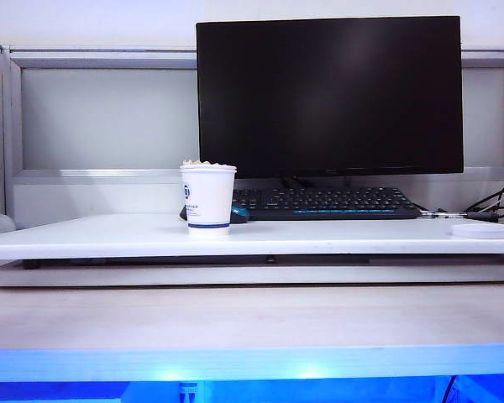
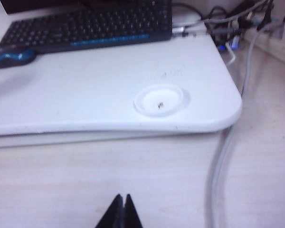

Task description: Pick up the badminton from the table and put it into the white paper cup.

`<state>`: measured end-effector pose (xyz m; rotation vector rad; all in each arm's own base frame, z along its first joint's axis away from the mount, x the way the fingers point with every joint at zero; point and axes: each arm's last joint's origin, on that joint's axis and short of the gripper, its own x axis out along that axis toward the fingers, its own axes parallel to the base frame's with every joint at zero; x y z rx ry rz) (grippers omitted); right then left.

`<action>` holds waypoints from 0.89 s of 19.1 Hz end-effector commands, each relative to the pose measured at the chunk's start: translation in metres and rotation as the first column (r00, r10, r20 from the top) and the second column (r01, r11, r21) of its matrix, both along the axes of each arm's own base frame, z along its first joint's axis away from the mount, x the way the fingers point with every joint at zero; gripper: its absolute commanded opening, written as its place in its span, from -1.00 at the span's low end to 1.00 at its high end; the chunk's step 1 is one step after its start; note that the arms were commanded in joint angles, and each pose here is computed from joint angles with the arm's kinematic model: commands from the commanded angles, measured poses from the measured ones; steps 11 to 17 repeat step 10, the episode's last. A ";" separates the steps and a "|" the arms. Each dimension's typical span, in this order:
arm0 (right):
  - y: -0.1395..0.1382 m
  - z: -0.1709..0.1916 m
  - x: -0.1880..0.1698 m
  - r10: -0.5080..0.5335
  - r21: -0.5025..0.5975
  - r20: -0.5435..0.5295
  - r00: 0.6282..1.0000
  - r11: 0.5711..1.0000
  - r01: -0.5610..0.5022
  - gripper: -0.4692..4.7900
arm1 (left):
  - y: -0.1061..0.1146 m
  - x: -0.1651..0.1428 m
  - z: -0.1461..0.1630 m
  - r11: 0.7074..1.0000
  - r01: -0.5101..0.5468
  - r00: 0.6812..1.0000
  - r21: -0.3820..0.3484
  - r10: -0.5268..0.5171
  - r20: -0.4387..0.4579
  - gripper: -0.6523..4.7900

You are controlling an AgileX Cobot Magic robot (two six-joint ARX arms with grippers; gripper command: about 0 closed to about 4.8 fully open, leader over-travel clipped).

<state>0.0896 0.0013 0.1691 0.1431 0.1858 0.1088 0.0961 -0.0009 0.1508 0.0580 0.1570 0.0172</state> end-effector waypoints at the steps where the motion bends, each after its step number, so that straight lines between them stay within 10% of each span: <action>1: 0.000 -0.007 0.000 -0.003 0.004 -0.050 0.999 1.000 0.004 -0.85 | 0.000 0.000 -0.003 1.000 -0.013 1.000 0.001 0.013 -0.022 -0.78; 17: -0.001 -0.016 -0.003 -0.027 0.000 -0.150 0.988 1.000 0.027 -0.85 | 0.000 0.000 -0.003 1.000 -0.012 1.000 0.002 0.012 -0.022 -0.78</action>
